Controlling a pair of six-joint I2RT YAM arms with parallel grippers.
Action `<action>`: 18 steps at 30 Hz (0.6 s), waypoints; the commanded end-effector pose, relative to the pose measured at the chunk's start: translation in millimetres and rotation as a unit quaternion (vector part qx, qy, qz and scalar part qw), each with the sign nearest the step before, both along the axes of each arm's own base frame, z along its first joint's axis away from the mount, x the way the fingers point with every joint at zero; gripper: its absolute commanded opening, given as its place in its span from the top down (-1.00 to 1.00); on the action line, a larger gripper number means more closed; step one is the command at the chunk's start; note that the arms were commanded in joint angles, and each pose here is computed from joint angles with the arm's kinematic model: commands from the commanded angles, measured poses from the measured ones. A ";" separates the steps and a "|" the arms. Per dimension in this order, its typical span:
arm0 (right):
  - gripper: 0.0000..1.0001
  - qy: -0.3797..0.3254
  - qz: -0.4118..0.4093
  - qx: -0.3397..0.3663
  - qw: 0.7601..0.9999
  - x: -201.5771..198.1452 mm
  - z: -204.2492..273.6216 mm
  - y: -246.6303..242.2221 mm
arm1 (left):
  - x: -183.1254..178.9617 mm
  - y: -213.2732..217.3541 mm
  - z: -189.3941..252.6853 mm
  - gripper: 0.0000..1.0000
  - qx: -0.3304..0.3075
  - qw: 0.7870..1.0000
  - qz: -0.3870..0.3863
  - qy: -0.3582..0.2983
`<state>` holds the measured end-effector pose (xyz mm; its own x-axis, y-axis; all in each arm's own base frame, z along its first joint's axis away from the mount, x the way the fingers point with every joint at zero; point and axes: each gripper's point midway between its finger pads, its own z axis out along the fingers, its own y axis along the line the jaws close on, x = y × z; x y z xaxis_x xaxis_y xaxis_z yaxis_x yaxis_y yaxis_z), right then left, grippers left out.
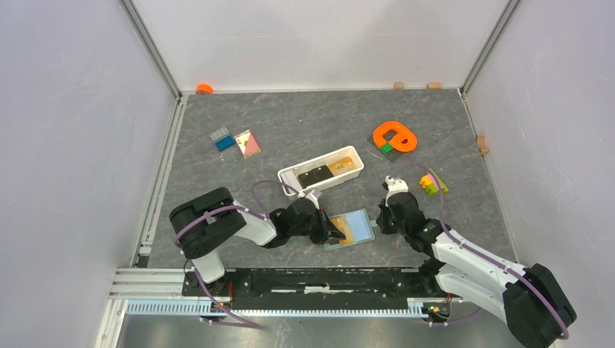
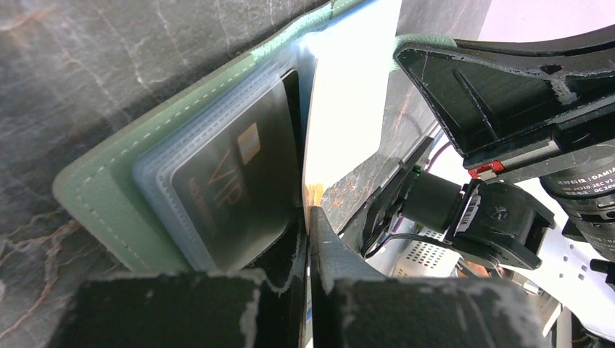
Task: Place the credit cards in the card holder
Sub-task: Insert the credit card into the card holder.
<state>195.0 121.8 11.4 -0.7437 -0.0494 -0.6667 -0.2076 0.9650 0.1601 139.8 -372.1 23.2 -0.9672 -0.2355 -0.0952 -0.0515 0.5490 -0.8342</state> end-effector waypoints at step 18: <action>1.00 0.016 -0.013 -0.029 0.999 -6.3 -4.7 -11.9 | -4.5 22.7 -37.6 0.96 0.068 0.997 -0.035 0.015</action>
